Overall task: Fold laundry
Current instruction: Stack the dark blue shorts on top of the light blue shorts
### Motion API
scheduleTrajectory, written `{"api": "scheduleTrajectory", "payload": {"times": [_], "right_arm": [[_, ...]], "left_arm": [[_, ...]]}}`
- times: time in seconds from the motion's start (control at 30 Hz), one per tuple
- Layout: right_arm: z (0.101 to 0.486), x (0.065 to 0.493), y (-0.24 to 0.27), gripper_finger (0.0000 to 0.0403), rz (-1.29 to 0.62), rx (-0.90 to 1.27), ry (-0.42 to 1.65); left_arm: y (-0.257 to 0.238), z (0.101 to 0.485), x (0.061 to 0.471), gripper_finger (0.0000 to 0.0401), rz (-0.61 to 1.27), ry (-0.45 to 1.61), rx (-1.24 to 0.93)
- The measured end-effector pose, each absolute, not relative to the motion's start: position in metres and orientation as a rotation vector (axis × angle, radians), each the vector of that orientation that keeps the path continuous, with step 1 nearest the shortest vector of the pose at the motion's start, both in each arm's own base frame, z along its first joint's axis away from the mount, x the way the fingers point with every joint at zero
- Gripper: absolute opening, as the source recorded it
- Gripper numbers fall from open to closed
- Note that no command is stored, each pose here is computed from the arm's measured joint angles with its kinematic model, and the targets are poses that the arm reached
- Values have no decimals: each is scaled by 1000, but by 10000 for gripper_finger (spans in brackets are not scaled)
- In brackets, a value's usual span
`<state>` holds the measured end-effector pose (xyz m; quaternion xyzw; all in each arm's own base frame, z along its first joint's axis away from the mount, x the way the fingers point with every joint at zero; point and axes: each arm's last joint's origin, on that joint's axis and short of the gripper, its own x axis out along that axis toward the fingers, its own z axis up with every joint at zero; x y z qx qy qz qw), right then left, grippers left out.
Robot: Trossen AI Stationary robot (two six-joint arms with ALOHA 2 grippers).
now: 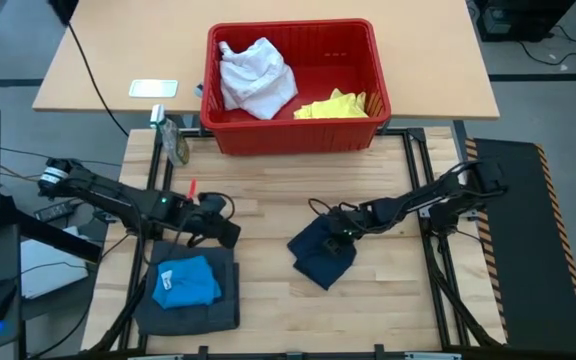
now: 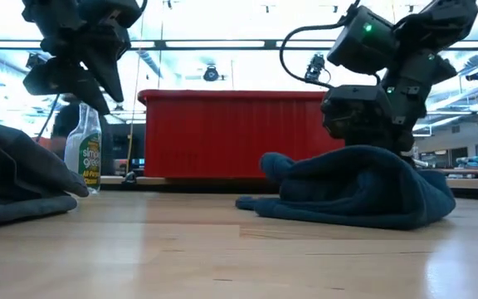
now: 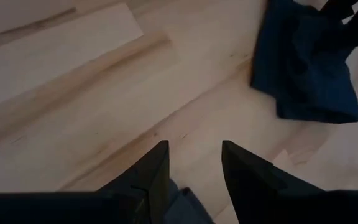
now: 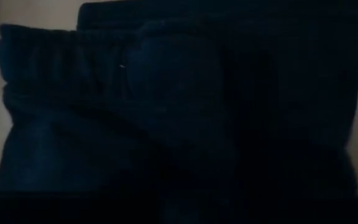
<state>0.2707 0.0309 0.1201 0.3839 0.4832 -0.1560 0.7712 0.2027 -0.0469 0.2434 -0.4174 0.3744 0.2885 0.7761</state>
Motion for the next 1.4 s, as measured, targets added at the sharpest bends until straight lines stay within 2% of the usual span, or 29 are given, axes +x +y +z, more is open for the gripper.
{"api": "scheduleTrajectory", "payload": {"times": [0.13, 0.2, 0.43, 0.57, 0.9, 1.07, 1.4], "right_arm": [[109, 279, 28, 46, -259, 882, 1068], [107, 282, 27, 19, -221, 907, 1056], [116, 292, 17, 11, -205, 1010, 918], [133, 299, 15, 11, -153, 1061, 774], [172, 318, 13, 11, 44, 1191, 395], [186, 327, 9, 11, 45, 1200, 337], [251, 371, -2, 11, 76, 1034, 251]], "left_arm": [[-50, 243, 204, 148, 618, 803, -906], [-51, 243, 205, 148, 612, 795, -908], [-58, 245, 201, 148, 569, 829, -927], [-62, 250, 198, 148, 550, 849, -939], [-62, 321, 183, 148, 618, 822, -806], [-62, 355, 179, 148, 605, 704, -768], [-59, 389, 176, 148, 466, 661, -568]]}}
